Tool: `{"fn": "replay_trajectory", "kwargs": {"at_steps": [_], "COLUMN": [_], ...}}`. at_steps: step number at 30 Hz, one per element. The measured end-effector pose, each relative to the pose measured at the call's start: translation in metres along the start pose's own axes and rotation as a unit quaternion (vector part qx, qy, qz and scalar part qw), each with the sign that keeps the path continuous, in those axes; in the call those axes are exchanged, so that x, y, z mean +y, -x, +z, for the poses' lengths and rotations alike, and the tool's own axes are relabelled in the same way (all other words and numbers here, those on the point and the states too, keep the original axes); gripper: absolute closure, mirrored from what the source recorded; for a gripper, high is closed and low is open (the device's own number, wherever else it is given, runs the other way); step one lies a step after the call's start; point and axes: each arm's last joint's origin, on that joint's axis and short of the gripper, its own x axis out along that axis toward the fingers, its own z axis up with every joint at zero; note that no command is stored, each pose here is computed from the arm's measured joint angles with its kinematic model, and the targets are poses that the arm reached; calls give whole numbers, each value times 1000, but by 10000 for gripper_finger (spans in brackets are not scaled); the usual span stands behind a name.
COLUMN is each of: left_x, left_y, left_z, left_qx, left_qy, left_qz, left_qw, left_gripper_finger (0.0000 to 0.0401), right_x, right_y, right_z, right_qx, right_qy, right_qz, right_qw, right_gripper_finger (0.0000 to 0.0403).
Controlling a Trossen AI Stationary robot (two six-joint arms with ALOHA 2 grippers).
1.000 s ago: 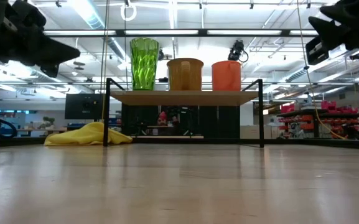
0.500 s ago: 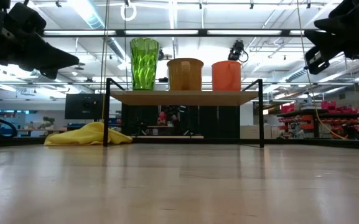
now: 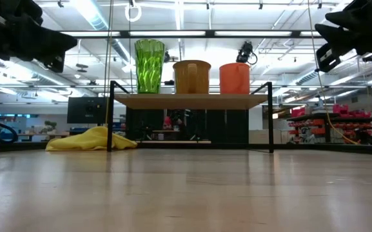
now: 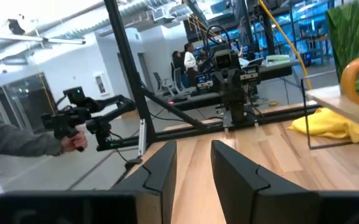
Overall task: Stack small to large cups/mugs on shelf
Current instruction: Return to Home Position
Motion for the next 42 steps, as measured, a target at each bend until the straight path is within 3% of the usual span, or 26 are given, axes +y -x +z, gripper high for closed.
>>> {"fn": "replay_trajectory", "kwargs": {"at_steps": [11, 20, 29, 42], "left_x": [-2, -2, -1, -1], "left_y": [0, 0, 1, 1], "left_z": [-6, -6, -9, -9], "left_qx": [35, 33, 46, 48], "left_qy": [-21, -86, -73, -74], "left_qz": [-35, -36, -30, -30], "left_qw": [999, 995, 996, 996], "left_gripper_finger": [370, 361, 373, 371], "right_x": [-1, -1, -11, -12], "right_y": [0, 0, 2, 2], "right_z": [-2, -4, -3, -6], "right_qx": [12, 20, -6, 12], "right_qy": [59, 70, 64, 85], "right_qz": [-4, -8, -165, -172], "right_qw": [998, 997, 984, 981], "right_gripper_finger": [297, 298, 298, 298]}}
